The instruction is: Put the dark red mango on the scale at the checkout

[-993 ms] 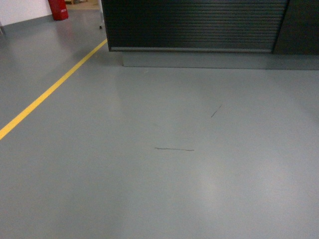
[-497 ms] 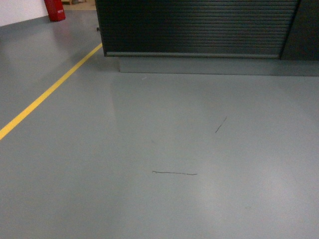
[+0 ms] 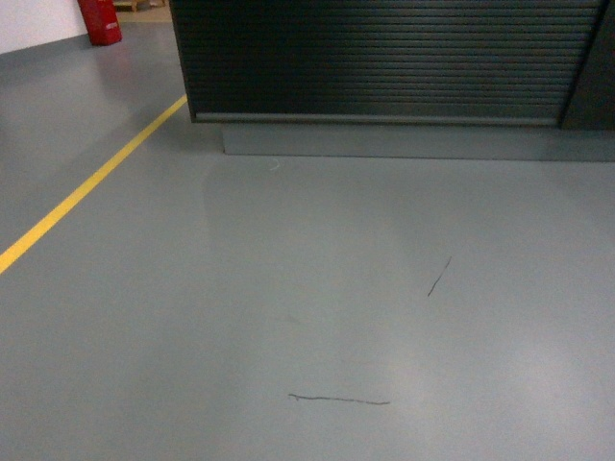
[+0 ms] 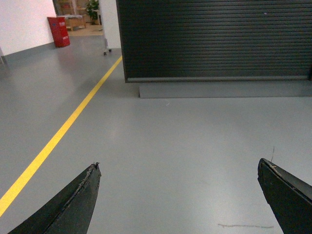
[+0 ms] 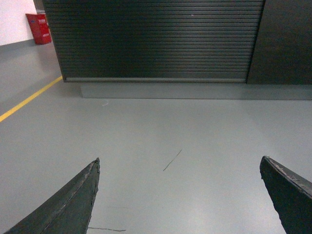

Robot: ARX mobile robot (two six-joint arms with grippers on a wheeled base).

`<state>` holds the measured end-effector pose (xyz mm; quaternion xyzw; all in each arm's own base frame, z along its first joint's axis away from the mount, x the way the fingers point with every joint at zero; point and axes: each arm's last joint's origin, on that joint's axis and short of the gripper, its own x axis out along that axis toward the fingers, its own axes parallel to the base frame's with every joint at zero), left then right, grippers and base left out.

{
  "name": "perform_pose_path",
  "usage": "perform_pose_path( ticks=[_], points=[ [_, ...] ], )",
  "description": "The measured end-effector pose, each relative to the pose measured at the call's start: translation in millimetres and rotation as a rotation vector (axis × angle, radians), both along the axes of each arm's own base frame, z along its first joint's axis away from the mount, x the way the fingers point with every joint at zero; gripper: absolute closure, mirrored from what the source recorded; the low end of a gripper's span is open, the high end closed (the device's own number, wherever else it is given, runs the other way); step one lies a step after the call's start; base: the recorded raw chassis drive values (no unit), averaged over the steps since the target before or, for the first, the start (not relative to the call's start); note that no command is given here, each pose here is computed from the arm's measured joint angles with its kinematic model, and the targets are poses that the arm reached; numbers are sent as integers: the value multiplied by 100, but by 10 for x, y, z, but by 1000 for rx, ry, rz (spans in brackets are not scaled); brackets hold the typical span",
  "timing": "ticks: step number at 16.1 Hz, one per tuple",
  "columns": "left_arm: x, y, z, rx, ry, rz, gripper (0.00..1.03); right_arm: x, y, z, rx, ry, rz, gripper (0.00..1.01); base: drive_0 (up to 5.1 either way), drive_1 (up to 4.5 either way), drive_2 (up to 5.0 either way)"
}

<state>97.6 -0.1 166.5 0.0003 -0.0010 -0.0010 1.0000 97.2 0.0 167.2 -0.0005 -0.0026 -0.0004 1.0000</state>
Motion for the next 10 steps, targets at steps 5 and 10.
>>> perform_pose_path(
  ticks=[5, 10],
  points=[
    [0, 0, -5, 0, 5, 1, 5, 0, 0, -1, 0, 1, 1, 3, -3, 430, -436],
    [0, 1, -5, 0, 5, 3, 5, 0, 0, 3, 0, -3, 0, 3, 1, 434, -433]
  ],
)
